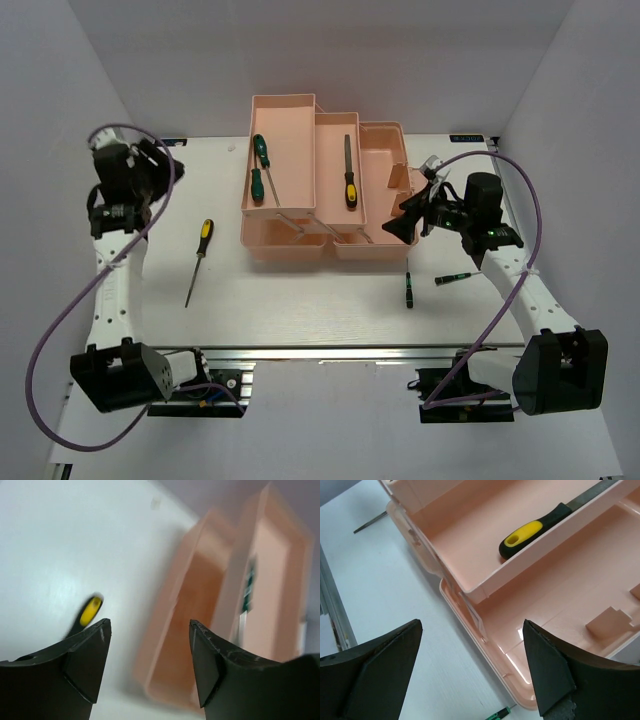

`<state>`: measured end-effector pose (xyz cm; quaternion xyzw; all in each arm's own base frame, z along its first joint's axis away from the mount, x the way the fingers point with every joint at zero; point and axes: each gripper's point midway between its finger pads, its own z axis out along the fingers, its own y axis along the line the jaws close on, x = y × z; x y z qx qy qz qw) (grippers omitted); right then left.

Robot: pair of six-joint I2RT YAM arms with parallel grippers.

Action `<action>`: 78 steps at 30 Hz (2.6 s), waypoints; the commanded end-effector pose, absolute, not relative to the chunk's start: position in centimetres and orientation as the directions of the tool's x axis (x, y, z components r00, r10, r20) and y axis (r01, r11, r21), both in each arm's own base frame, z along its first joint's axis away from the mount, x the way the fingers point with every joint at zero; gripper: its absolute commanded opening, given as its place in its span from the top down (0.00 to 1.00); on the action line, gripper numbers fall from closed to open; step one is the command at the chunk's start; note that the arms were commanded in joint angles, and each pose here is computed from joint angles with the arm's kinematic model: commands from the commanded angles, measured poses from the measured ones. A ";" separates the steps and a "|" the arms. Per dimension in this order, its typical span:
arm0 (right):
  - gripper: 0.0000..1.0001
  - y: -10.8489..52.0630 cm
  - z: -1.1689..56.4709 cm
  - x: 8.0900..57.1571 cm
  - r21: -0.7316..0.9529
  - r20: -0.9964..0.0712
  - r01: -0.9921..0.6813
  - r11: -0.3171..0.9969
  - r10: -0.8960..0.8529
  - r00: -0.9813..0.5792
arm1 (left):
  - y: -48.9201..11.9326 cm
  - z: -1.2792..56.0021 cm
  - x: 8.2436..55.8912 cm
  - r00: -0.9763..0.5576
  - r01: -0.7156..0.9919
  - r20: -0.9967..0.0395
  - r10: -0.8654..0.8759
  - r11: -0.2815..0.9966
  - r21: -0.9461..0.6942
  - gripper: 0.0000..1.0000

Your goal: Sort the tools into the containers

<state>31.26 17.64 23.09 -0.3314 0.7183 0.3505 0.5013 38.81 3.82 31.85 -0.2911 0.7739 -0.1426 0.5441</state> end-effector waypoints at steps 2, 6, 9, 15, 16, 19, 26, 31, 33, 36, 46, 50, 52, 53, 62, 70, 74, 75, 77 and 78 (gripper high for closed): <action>0.15 18.0 24.1 30.6 0.089 -0.967 -0.888 0.452 -0.174 -0.186 | 2.6 21.1 36.2 -0.474 -0.351 -0.692 -0.545 0.838 -0.419 0.26; 0.32 18.2 23.2 30.0 0.068 -0.963 -0.913 0.402 -0.214 -0.166 | 4.2 15.6 35.5 -0.547 -0.370 -0.698 -0.462 0.881 -0.294 0.26; 0.62 18.4 22.2 29.7 0.113 -0.952 -0.921 0.372 -0.225 -0.208 | 4.9 11.6 35.4 -0.629 -0.368 -0.660 -0.411 0.905 -0.213 0.26; 0.54 18.0 21.3 29.6 0.121 -0.943 -0.910 0.396 -0.240 -0.229 | 5.0 7.0 35.4 -0.691 -0.312 -0.637 -0.342 0.936 -0.164 0.26; 0.53 18.0 21.1 29.5 0.122 -0.941 -0.909 0.398 -0.245 -0.234 | 4.9 6.5 35.4 -0.699 -0.305 -0.631 -0.337 0.938 -0.163 0.25; 0.51 17.9 20.8 29.4 0.129 -0.938 -0.907 0.401 -0.248 -0.243 | 4.6 5.2 35.4 -0.717 -0.274 -0.623 -0.313 0.948 -0.161 0.26; 0.49 18.0 20.5 29.7 0.155 -0.932 -0.903 0.402 -0.243 -0.268 | 4.6 3.9 36.7 -0.719 -0.259 -0.630 -0.294 0.954 -0.150 0.26; 0.48 18.0 20.5 29.9 0.157 -0.930 -0.900 0.408 -0.244 -0.273 | 4.3 3.2 37.7 -0.742 -0.222 -0.629 -0.229 0.971 -0.092 0.28; 0.48 17.9 20.5 29.9 0.156 -0.930 -0.898 0.411 -0.246 -0.274 | 4.4 2.5 37.8 -0.762 -0.218 -0.615 -0.203 0.975 -0.052 0.30; 0.48 17.8 20.4 29.8 0.152 -0.929 -0.896 0.418 -0.248 -0.273 | 4.1 1.6 37.6 -0.778 -0.209 -0.597 -0.193 0.977 -0.044 0.33; 0.48 17.8 20.8 30.2 0.151 -0.934 -0.891 0.428 -0.233 -0.271 | 4.0 1.0 34.3 -0.799 -0.217 -0.572 -0.185 0.976 -0.011 0.51; 0.48 17.9 20.9 30.4 0.161 -0.934 -0.891 0.425 -0.226 -0.277 | 3.9 0.6 33.0 -0.808 -0.223 -0.559 -0.186 0.975 -0.003 0.64; 0.48 18.0 21.3 30.5 0.162 -0.936 -0.893 0.421 -0.221 -0.274 | 3.8 0.8 32.6 -0.811 -0.230 -0.551 -0.198 0.973 -0.012 0.73; 0.48 18.1 21.4 30.5 0.162 -0.937 -0.893 0.420 -0.219 -0.273 | 3.5 1.0 32.6 -0.807 -0.234 -0.554 -0.205 0.972 -0.019 0.79; 0.47 18.2 21.7 30.5 0.173 -0.938 -0.890 0.422 -0.206 -0.280 | 2.0 8.7 34.3 -0.677 -0.278 -0.662 -0.322 0.944 -0.176 0.99; 0.47 18.2 21.9 30.5 0.182 -0.938 -0.887 0.424 -0.197 -0.286 | -0.8 15.5 33.1 -0.579 -0.239 -0.688 -0.436 0.898 -0.368 1.00; 0.50 18.1 22.0 30.8 0.176 -0.938 -0.883 0.436 -0.199 -0.285 | -2.0 21.3 31.9 -0.466 -0.162 -0.744 -0.478 0.873 -0.459 1.00; 0.53 18.0 22.0 30.9 0.172 -0.938 -0.881 0.441 -0.201 -0.284 | -2.7 22.9 31.7 -0.439 -0.116 -0.754 -0.488 0.863 -0.491 1.00; 0.88 17.9 21.8 31.1 0.177 -0.933 -0.873 0.454 -0.204 -0.295 | -4.0 28.0 31.2 -0.331 0.007 -0.793 -0.512 0.839 -0.545 1.00; 1.00 17.8 21.9 31.3 0.179 -0.932 -0.866 0.468 -0.203 -0.302 | -5.3 30.2 31.1 -0.301 0.106 -0.801 -0.517 0.817 -0.567 1.00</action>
